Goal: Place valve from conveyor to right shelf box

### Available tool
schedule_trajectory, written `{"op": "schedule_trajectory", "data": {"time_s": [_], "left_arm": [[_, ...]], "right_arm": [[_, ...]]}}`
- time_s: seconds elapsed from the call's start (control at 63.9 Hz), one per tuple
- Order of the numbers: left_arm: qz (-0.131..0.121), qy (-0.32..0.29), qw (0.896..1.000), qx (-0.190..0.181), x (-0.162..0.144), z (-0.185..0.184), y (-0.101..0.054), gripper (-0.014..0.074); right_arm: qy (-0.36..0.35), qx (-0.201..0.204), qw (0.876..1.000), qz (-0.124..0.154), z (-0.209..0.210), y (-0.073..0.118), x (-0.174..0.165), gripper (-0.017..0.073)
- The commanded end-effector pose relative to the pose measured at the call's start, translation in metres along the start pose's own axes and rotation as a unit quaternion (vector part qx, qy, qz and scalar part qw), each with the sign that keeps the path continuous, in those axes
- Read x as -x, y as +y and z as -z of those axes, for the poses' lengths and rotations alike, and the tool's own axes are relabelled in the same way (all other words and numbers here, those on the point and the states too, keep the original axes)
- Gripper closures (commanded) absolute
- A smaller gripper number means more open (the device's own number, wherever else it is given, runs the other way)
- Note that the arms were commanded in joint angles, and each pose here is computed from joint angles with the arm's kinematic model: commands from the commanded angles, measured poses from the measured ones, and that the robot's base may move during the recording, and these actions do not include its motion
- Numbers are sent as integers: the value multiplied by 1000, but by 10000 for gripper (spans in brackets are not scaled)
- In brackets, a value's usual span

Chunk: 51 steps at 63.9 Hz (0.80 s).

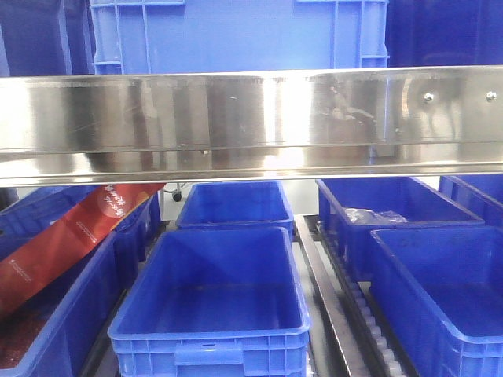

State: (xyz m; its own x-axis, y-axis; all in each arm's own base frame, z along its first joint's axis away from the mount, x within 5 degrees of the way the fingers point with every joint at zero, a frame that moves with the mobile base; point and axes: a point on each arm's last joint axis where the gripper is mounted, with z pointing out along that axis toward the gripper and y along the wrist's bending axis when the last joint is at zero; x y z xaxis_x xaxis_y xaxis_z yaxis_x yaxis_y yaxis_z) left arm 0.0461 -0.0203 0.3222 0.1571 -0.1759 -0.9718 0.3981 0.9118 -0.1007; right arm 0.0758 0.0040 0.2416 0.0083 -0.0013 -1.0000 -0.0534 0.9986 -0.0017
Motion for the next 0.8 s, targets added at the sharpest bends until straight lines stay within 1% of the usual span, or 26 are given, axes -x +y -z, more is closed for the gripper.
{"op": "schedule_trajectory", "data": {"time_s": [0.0,0.047,0.094,0.125,0.157,0.282,0.36,0.517,0.783], "left_arm": [[2,-12,1000,0,2,1,0,704],[2,-12,1000,0,2,1,0,704],[2,-12,1000,0,2,1,0,704],[2,-12,1000,0,2,1,0,704],[2,-12,1000,0,2,1,0,704],[2,-12,1000,0,2,1,0,704],[2,-13,1000,0,3,2,0,704],[2,-13,1000,0,3,2,0,704],[2,-13,1000,0,3,2,0,704]], "right_arm": [[-9,-3,1000,29,6,0,-15,727],[-11,-3,1000,20,9,0,-23,727],[-17,-2,1000,4,12,0,-29,727],[-34,-1,999,-9,15,0,-27,727],[-43,-1,999,-9,17,0,-26,727],[3,0,1000,-8,20,0,-36,727],[1,2,1000,-13,20,0,-36,727],[-18,1,1000,-13,20,0,-32,727],[-19,1,1000,-13,20,0,-32,727]]}}
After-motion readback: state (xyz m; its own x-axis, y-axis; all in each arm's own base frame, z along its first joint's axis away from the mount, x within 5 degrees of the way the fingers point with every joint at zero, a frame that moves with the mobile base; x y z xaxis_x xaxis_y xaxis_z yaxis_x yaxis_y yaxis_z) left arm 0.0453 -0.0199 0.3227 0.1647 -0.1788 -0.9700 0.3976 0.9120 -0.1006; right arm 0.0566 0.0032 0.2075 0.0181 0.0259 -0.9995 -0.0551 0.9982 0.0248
